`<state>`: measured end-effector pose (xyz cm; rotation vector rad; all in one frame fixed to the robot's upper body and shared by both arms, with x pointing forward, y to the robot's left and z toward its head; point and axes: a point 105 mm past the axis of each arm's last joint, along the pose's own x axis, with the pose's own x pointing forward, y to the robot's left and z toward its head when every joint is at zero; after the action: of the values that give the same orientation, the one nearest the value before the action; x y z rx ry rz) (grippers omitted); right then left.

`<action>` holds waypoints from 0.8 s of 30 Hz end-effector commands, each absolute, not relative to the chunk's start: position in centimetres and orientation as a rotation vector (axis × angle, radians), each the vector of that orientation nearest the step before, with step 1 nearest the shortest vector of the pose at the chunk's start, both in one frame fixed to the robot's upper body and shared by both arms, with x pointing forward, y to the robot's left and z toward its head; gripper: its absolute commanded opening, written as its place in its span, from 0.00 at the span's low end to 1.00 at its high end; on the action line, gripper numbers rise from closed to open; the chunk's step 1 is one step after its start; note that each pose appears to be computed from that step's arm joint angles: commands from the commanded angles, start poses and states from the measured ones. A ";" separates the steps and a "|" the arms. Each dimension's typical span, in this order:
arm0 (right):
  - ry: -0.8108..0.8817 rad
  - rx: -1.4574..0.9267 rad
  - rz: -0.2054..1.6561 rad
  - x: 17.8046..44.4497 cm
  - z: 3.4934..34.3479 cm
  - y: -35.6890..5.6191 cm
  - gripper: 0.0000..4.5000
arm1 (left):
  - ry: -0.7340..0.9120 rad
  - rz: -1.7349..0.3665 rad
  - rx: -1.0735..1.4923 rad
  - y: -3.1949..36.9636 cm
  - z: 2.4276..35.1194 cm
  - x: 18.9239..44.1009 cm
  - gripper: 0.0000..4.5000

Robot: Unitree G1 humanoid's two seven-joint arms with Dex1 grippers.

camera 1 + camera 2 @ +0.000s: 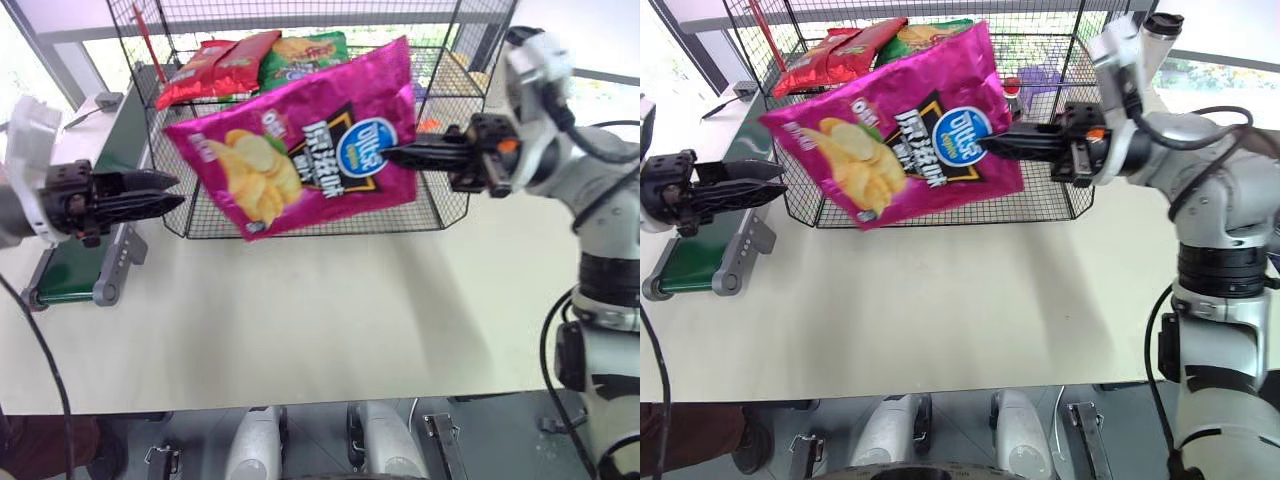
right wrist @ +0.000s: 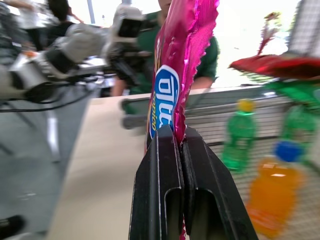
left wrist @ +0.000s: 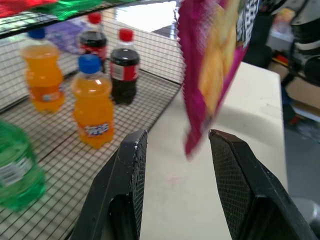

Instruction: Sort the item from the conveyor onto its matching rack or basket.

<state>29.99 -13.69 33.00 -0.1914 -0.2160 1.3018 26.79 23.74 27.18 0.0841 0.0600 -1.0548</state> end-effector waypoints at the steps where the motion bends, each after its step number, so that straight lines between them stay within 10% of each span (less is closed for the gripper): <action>1: -0.384 -0.327 1.084 29.3 37.2 -16.9 0.00 | 0.028 -1.033 0.043 23.4 26.8 25.9 0.45; 12: -0.691 -0.719 0.479 27.4 42.2 -21.3 0.00 | 0.066 -1.041 -0.170 20.0 22.6 26.5 0.45; 24: -0.753 -1.431 0.247 34.2 35.8 -18.1 0.00 | 0.033 -1.061 -0.200 18.2 22.8 27.3 0.45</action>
<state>34.05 -18.39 35.82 -1.3312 -0.7219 0.2837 27.76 18.38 22.01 -0.2060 0.0711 -1.0479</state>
